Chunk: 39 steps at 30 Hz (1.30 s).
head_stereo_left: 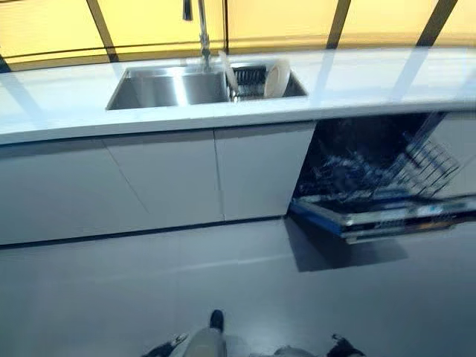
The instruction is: Take plates into dishwasher
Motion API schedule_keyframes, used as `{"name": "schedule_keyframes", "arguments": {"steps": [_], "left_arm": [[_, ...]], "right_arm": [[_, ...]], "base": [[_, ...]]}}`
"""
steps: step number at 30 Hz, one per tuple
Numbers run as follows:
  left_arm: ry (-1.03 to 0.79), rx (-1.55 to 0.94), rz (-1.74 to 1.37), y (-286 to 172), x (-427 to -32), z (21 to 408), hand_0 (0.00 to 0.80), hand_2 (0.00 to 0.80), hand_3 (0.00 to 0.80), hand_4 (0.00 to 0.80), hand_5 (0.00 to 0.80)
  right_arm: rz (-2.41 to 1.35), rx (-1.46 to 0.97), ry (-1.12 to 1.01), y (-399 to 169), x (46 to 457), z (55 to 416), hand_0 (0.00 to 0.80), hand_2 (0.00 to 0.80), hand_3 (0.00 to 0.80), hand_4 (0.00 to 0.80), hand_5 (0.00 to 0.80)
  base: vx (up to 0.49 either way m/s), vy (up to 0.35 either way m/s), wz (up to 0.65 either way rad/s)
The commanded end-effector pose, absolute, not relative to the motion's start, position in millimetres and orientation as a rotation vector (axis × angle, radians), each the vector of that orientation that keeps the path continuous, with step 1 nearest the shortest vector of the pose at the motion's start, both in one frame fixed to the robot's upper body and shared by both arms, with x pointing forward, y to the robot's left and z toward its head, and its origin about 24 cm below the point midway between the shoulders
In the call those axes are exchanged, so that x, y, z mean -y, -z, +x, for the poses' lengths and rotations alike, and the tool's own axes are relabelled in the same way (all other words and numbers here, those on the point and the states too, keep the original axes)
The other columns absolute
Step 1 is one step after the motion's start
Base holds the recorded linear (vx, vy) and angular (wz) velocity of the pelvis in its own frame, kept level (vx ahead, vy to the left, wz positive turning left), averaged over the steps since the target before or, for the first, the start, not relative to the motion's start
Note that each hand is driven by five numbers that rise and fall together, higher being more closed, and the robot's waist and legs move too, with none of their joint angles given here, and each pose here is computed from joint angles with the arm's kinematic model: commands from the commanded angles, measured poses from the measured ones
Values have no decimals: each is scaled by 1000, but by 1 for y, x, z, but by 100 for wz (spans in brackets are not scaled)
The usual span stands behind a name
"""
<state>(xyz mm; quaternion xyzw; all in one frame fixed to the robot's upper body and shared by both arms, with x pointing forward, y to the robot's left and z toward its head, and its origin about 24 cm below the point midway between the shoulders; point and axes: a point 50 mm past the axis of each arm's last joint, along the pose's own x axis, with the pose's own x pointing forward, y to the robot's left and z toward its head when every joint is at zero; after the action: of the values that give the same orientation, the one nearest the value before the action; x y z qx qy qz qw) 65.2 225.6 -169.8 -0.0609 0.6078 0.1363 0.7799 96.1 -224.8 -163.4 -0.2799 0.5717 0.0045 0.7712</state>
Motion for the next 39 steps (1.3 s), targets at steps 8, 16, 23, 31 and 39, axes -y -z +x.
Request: {"name": "schedule_keyframes", "arguments": {"steps": [8, 16, 23, 31, 39], "left_arm": [[-135, -1302, -57, 168, -213, 88, 0, 0, 0, 0, 0], [-45, -1273, 14, 163, -216, 107, 0, 0, 0, 0, 0], [-34, -1278, 39, 164, -215, 106, 0, 0, 0, 0, 0], [32, -1301, 93, 166, -210, 97, 0, 0, 0, 0, 0], [-46, -1198, -5, 164, -202, 111, 0, 0, 0, 0, 0]], "right_arm": [[-608, -1176, 57, 160, 223, 109, 0, 0, 0, 0, 0], [-583, -1158, 131, 154, 239, 114, 0, 0, 0, 0, 0], [-577, -1152, 102, 153, 234, 126, 0, 0, 0, 0, 0], [-605, -1185, 28, 155, 234, 118, 0, 0, 0, 0, 0], [-611, -1116, -75, 151, 229, 133, 0, 0, 0, 0, 0]], "base": [[358, 198, -3], [388, 52, 30], [431, -192, 45], [360, -132, 26], [288, 48, -17]]}}
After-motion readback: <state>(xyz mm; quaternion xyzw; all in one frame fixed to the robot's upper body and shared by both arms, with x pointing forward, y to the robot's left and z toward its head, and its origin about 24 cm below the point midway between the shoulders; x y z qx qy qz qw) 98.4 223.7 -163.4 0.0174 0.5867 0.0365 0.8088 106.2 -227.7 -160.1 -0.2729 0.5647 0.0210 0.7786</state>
